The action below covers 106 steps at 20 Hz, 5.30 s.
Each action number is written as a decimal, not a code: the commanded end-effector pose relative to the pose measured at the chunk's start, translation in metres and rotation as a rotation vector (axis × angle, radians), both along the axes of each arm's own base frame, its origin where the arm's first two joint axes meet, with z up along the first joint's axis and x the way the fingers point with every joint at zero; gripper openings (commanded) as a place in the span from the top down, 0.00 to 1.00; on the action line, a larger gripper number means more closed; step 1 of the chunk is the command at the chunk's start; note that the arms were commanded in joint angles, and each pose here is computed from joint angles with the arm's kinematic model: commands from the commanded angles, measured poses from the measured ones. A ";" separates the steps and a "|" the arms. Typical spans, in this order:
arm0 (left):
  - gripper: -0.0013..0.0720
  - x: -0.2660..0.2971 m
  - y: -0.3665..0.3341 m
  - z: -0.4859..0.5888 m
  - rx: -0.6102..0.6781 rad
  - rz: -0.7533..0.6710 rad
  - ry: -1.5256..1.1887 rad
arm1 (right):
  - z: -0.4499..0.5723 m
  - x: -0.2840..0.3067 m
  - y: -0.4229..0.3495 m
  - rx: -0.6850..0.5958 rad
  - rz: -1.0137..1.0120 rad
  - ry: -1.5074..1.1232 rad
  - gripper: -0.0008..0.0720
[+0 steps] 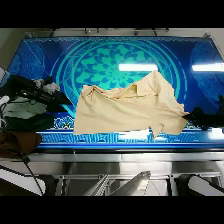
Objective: Fold the shirts.
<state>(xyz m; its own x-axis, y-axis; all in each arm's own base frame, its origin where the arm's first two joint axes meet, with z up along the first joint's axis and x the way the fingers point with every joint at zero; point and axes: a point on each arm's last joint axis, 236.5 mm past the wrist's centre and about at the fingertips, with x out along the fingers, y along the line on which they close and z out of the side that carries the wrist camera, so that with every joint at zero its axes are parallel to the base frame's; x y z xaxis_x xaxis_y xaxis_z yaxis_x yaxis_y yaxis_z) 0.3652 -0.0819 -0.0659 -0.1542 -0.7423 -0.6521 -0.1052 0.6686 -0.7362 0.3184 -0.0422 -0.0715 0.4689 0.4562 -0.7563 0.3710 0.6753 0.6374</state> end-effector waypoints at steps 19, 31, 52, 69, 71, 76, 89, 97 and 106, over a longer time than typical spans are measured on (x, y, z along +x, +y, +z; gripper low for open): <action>0.95 -0.094 -0.086 -0.066 0.107 -0.184 0.139 | -0.003 0.003 0.019 0.060 0.113 0.011 0.96; 0.95 -0.094 -0.090 0.276 -0.612 -0.151 -0.773 | 0.289 -0.037 0.131 0.209 0.276 -0.938 0.96; 0.95 0.071 -0.061 0.177 -0.428 0.013 -0.666 | 0.166 0.144 0.083 -0.032 0.232 -0.779 0.96; 0.95 0.119 0.008 0.015 -0.163 0.088 -0.266 | 0.021 0.126 0.016 0.118 0.354 -0.294 0.96; 0.95 0.111 -0.002 0.003 -0.181 0.065 -0.214 | 0.007 0.122 0.020 0.139 0.356 -0.267 0.96; 0.97 0.087 -0.017 -0.030 -0.132 -0.021 -0.104 | -0.023 0.109 0.025 0.170 0.367 -0.194 0.96; 0.16 0.034 0.015 0.015 -0.054 -0.036 0.173 | 0.006 0.057 -0.017 0.048 0.349 0.014 0.45; 0.16 -0.059 0.069 0.039 0.160 0.098 0.072 | 0.023 -0.017 -0.031 -0.037 0.039 0.025 0.46; 0.25 -0.132 0.054 -0.043 0.171 0.174 0.110 | 0.036 -0.043 0.004 -0.069 -0.013 -0.086 0.46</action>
<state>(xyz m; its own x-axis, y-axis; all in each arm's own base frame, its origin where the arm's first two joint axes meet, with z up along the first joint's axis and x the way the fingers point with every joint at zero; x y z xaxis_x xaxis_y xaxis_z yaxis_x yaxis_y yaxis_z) 0.2420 -0.0297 -0.0870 -0.1409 -0.6730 -0.7261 -0.3093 0.7266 -0.6135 0.2753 -0.0418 -0.0450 0.4961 0.4197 -0.7601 0.3433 0.7093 0.6157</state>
